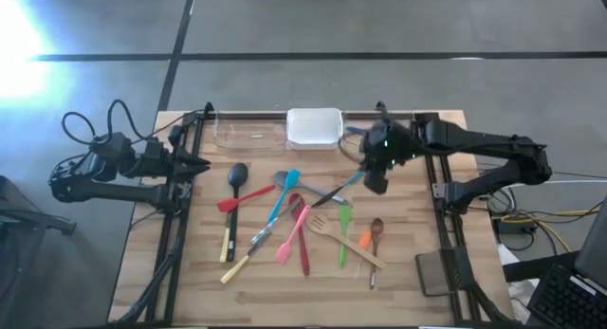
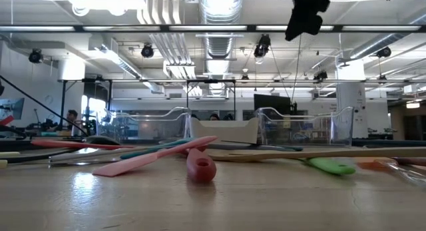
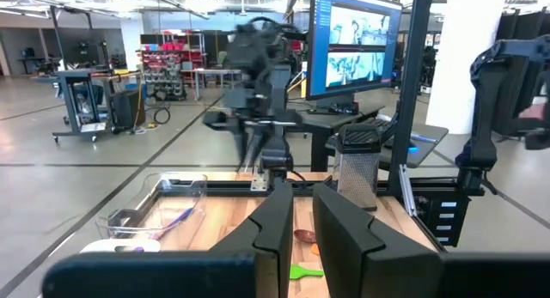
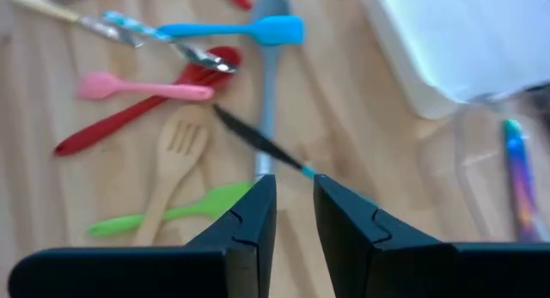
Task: Pick & Place Kitchen Items
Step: Put the wooden cooking spoon into the left transparent bin
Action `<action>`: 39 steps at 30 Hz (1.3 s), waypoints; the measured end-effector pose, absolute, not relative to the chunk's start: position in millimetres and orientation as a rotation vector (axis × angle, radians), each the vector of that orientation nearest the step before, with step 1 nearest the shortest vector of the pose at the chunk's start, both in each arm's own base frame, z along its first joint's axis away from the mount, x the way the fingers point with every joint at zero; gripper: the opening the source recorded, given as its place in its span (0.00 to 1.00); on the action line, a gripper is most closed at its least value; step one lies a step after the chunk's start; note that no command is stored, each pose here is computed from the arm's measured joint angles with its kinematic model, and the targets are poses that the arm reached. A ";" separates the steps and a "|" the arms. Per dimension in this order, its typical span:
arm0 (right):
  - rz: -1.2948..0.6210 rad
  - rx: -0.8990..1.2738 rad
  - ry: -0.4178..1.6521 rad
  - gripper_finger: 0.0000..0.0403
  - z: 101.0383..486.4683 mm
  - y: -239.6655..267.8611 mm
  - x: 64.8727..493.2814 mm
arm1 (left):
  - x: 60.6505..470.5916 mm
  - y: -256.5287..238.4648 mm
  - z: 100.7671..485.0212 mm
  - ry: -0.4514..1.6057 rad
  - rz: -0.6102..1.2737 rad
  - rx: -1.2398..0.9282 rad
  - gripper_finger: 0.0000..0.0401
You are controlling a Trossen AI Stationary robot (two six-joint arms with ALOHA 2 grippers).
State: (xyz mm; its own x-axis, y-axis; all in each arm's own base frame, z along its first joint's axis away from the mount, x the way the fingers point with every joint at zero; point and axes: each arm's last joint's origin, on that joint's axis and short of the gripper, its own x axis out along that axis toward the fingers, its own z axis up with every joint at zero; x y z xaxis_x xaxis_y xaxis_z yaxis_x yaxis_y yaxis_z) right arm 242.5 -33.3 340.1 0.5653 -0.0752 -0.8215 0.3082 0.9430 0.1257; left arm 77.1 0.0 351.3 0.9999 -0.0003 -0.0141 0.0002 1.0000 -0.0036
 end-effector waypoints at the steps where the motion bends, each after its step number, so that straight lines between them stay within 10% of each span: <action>1: -0.223 0.260 0.948 0.19 339.8 -26.3 243.7 | 77.0 0.0 351.3 0.014 0.000 -0.004 0.14; 19: -0.192 0.326 0.908 0.21 329.9 43.9 253.6 | 77.1 0.0 351.3 0.015 0.000 -0.004 0.14; 39: -0.348 0.399 1.318 0.42 224.3 89.2 299.5 | 76.2 -0.1 368.4 -0.159 -0.011 -0.106 0.14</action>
